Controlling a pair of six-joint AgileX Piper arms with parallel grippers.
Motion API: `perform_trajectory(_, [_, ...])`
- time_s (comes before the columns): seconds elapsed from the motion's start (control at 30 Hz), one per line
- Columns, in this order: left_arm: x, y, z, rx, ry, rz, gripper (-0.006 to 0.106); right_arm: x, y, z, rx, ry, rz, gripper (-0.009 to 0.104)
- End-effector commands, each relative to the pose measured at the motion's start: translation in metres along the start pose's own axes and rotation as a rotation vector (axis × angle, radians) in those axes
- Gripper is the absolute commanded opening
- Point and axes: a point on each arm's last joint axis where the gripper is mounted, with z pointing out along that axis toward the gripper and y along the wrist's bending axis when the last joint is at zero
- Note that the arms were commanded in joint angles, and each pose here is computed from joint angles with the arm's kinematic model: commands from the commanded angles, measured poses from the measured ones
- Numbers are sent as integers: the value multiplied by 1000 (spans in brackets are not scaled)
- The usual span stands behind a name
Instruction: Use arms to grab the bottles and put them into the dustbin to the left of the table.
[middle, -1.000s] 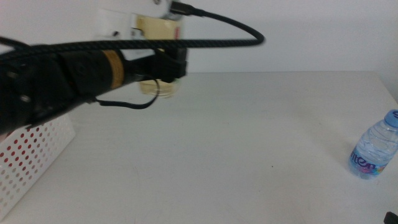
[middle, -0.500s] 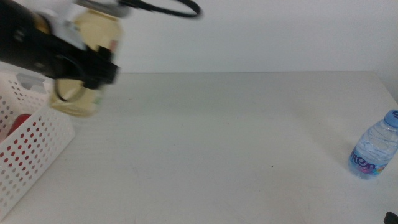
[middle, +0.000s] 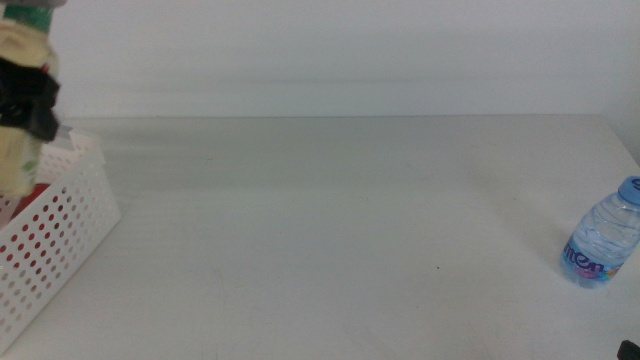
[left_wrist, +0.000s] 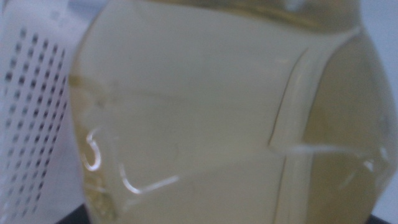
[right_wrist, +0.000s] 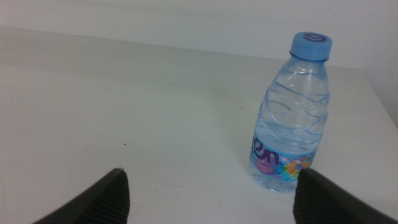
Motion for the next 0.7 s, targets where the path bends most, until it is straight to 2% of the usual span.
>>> perform_trajectory(0.0, [-10, 14, -19, -24, -74, -12, -5, -17, -1, -6, 17, -131, -8, 70])
perform_trajectory(0.23, [-13, 55, 5, -46, 117, -40, -5, -17, -1, -6, 17, -131, -8, 70])
perform_trajectory(0.33, [-10, 72, 17, -59, 159, -93, -5, -17, -1, -6, 17, -131, -8, 70])
perform_trajectory(0.47, [-8, 83, 23, -99, 169, -232, -5, -17, -1, -6, 17, -131, -8, 70])
perform_trajectory(0.53, [-7, 84, 25, -112, 188, -184, -5, -17, -1, -6, 17, -131, -8, 70])
perform_trajectory(0.67, [-6, 84, 33, -65, 223, 11, -5, -17, -1, -6, 17, -131, -8, 70])
